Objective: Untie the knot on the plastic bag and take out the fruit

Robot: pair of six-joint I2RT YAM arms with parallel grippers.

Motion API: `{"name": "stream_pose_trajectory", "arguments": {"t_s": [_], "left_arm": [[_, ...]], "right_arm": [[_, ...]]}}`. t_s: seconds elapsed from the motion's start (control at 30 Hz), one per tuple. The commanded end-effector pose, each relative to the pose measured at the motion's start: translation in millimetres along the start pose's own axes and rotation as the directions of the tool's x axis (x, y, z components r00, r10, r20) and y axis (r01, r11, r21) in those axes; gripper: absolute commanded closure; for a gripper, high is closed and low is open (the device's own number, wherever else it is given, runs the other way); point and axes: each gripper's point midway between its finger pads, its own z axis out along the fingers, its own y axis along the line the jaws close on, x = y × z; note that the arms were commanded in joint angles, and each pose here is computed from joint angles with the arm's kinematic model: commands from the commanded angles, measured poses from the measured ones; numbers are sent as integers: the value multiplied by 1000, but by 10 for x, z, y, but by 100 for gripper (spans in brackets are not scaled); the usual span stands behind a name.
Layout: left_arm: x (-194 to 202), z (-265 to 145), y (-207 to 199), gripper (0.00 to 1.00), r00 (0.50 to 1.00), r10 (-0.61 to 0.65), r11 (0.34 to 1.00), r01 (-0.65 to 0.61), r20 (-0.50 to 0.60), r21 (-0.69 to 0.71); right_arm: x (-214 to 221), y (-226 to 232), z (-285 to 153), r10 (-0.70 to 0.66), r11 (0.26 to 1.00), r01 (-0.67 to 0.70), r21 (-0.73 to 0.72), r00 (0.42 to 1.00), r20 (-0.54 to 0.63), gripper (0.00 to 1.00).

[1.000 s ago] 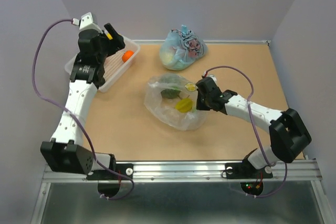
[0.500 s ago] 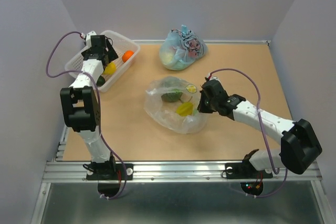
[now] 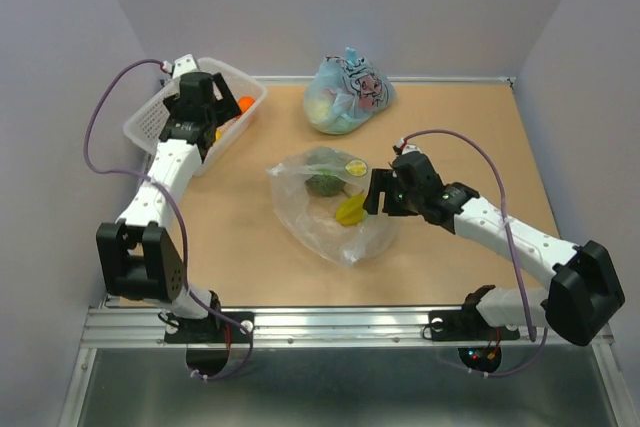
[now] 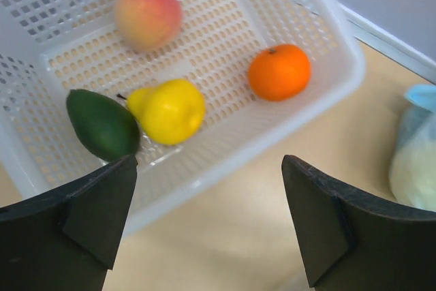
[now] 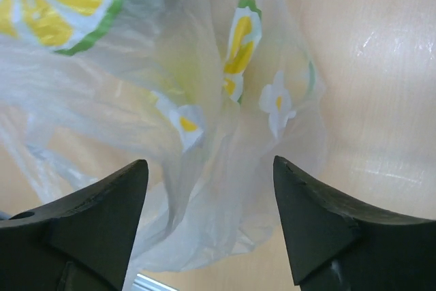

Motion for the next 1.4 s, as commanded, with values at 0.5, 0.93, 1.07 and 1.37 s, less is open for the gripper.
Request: {"name": "stream_pose_trajectory", "arguments": {"t_s": [0.5, 0.93, 1.07, 1.37], "left_arm": [[1297, -2566, -1568, 1, 988, 152, 770, -136, 29, 623], [2412, -2833, -2052, 2, 941, 336, 664, -208, -38, 718], [2673, -2782, -2088, 2, 916, 398, 651, -242, -52, 719], [3015, -2657, -2076, 9, 851, 525, 602, -361, -11, 712]], "right_arm": [[130, 217, -237, 75, 990, -82, -114, 995, -67, 24], [789, -552, 164, 160, 975, -140, 173, 982, -105, 96], [865, -508, 197, 169, 979, -152, 133, 978, -124, 99], [639, -305, 134, 119, 992, -115, 47, 989, -91, 99]]}}
